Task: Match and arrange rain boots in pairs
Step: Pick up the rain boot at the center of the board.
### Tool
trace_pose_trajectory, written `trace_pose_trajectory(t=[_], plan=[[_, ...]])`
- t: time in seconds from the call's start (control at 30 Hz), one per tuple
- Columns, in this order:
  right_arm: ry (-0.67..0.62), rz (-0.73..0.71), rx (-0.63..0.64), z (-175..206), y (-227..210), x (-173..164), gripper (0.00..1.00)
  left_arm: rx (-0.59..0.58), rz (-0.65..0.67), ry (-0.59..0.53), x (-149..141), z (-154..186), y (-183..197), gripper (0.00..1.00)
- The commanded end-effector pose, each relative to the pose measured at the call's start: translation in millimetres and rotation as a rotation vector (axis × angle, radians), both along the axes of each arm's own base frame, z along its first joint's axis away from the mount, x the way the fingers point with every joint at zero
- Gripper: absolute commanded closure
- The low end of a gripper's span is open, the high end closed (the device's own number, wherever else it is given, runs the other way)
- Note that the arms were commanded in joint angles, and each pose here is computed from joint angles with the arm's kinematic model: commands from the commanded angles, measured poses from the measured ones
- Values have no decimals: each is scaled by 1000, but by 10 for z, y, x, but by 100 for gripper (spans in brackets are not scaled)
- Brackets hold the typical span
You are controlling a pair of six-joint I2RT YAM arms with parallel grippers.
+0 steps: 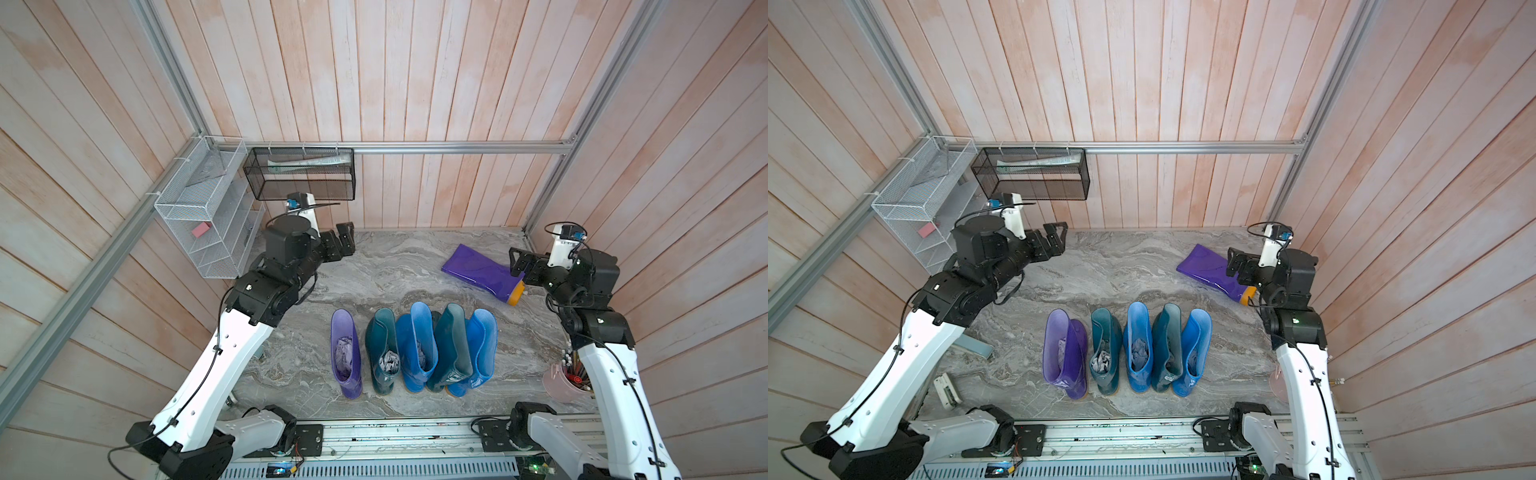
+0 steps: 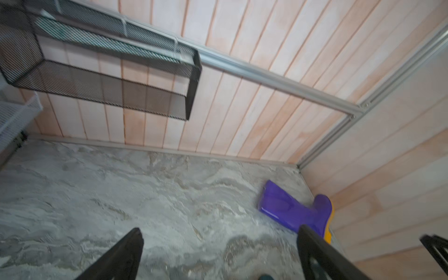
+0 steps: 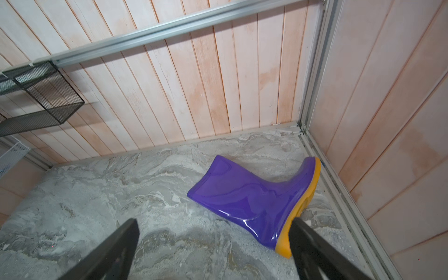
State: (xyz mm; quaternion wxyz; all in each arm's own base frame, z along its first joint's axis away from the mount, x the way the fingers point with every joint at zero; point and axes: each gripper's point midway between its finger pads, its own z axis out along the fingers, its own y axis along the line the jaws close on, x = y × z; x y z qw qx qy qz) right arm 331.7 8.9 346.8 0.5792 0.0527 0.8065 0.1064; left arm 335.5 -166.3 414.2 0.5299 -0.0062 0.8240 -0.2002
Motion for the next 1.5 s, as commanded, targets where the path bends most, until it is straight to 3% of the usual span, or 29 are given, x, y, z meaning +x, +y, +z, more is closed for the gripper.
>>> trace_pose_trajectory(t=[0.0,0.5,1.23,1.37,1.47], plan=[[66,23,33,-146,62,-24,2,83,-20,188,-349,-283,-70,0],[119,38,64,-303,114,-157,3,112,-181,457,-1307,-653,-652,7],[129,36,55,-359,106,-225,3,281,-194,635,-1589,-1469,-1069,20],[128,38,56,-363,110,-228,3,308,-187,655,-1589,-1597,-1078,29],[127,43,59,-376,120,-235,3,321,-179,667,-1594,-1670,-1068,42]])
